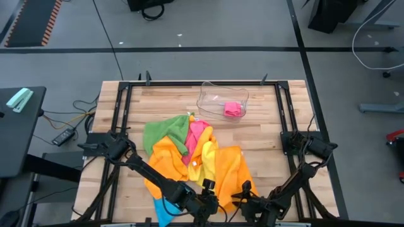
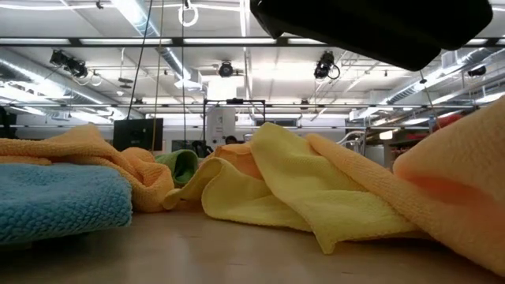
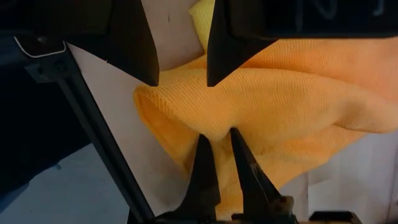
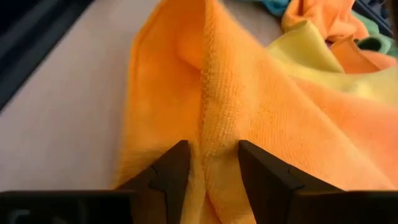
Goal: Fold microfiber towels
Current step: Fold the right orange microfiber cloth
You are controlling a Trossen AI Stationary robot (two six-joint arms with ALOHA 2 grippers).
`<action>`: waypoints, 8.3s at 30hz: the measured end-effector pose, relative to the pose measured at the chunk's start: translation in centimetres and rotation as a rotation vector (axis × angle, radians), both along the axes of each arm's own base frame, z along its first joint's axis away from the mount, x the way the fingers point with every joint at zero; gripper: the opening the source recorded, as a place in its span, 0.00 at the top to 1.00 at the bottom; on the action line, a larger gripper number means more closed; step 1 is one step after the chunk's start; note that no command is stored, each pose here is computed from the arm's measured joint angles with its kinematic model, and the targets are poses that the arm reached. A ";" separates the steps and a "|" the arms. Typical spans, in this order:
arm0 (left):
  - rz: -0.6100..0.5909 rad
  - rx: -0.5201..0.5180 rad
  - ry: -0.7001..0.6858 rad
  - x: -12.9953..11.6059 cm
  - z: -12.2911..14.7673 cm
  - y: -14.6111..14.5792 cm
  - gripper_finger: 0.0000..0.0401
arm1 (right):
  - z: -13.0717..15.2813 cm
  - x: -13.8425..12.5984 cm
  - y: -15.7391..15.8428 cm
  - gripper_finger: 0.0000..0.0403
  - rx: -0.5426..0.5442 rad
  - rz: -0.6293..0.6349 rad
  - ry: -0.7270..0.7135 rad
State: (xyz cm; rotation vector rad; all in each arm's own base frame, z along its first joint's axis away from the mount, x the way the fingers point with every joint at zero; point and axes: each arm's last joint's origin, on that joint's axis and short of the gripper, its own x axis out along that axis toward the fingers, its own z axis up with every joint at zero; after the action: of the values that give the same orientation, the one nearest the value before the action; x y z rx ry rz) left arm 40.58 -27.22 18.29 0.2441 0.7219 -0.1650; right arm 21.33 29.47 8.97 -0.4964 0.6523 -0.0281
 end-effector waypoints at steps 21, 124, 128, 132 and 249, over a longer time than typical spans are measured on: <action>0.000 0.000 -0.001 0.0 0.0 0.0 0.68 | 0.8 -0.2 -0.3 0.67 0.014 0.007 0.033; 0.032 -0.015 0.006 0.4 0.0 0.7 0.72 | 1.3 5.2 -4.1 0.48 -0.439 -0.067 0.143; 0.032 -0.014 0.008 0.4 -0.1 0.7 0.72 | 1.2 6.5 -4.5 0.48 -0.367 -0.003 0.207; 0.031 -0.014 0.007 0.4 0.0 0.6 0.72 | 1.8 6.5 -4.6 0.48 -0.345 0.008 0.215; 0.042 -0.025 0.003 0.7 -0.4 0.8 0.73 | 9.0 -7.2 -3.2 0.99 0.515 -0.185 0.596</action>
State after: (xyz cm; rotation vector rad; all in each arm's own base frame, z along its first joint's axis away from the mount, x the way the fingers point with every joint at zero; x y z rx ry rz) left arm 41.24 -26.45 17.91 0.2052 0.7266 -0.1341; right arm 14.16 26.30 17.95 0.0699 1.2451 0.1163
